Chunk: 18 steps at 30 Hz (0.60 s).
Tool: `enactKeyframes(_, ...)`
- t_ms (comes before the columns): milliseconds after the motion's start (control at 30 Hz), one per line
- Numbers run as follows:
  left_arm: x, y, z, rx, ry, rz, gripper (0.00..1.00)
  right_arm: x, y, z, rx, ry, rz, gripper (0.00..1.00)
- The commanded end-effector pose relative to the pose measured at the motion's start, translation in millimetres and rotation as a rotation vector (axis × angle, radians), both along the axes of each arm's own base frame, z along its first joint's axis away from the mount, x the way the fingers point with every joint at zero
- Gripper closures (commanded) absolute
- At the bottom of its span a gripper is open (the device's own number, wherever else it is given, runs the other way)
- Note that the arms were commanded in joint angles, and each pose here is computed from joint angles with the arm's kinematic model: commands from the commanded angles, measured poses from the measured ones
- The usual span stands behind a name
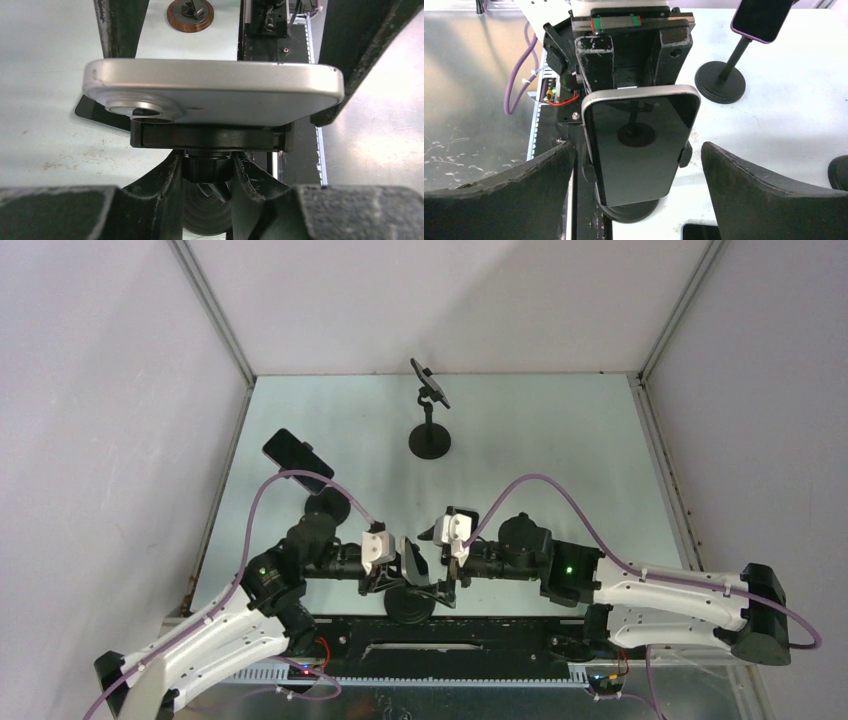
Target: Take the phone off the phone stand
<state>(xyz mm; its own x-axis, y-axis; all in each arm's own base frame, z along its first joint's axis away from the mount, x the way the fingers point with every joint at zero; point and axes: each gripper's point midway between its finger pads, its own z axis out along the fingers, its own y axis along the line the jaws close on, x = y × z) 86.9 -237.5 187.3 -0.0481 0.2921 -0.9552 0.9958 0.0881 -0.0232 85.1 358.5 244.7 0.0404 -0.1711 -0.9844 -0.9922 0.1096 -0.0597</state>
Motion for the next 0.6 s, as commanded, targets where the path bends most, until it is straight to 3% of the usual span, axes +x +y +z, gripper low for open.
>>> enactKeyframes(0,3.3,-12.2,44.1,-0.140,-0.095,-0.034,1.00,-1.9,10.3,32.8,0.088,0.000,0.023,0.01)
enactKeyframes(567,-5.2,-12.2,44.3,-0.140,-0.088,-0.076,1.00,-8.5,15.2,31.8,0.105,0.058,0.135,0.01)
